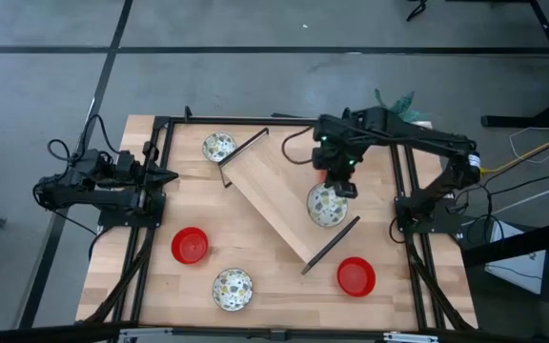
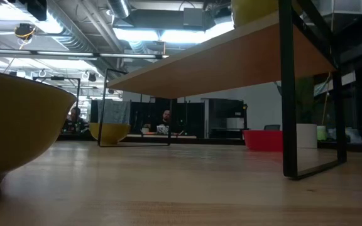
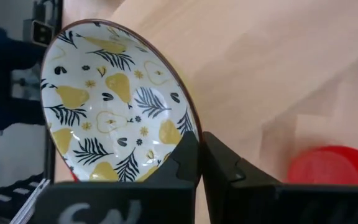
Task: Pick & Place Mini bowls
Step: Put the middle white patterned bowl on the shelf
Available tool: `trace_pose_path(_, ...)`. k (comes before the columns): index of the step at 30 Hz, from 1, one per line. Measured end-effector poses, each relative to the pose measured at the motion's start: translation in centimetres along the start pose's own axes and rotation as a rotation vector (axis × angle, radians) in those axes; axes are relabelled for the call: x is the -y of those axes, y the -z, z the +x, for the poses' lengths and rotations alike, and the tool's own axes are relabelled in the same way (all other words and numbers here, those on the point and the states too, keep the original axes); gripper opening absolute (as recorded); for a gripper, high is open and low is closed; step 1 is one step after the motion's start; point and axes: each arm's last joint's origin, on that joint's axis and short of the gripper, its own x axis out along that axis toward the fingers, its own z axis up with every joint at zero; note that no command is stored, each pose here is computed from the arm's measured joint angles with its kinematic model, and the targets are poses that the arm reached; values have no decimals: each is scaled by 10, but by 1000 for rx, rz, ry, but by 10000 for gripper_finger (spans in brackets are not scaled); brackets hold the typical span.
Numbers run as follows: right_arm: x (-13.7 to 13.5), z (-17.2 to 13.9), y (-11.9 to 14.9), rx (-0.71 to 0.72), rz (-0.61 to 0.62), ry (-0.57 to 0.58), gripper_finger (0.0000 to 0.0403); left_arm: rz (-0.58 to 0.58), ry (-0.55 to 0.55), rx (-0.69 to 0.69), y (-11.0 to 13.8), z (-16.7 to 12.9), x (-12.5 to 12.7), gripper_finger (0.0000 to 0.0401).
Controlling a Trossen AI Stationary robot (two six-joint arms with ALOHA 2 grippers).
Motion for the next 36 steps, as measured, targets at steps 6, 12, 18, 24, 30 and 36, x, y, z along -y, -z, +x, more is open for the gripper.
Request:
trace_pose_path(6, -3, 20, -11, -42, -17, -63, 8, 0, 0, 0, 0, 0, 0, 4)
trace_pose_path(12, -4, 40, -19, -94, -24, -82, 7, 0, 0, 0, 0, 0, 0, 4)
trace_pose_path(18, -7, 57, -25, -134, -61, -99, 7, 0, 0, 0, 0, 0, 0, 4)
trace_pose_path(24, -8, 60, -27, -132, -70, -101, 7, 0, 0, 0, 0, 0, 0, 4)
trace_pose_path(30, -8, 60, -27, -128, -67, -100, 7, 0, 0, 0, 0, 0, 0, 4)
trace_pose_path(36, -8, 60, -27, -128, -65, -100, 7, 0, 0, 0, 0, 0, 0, 4)
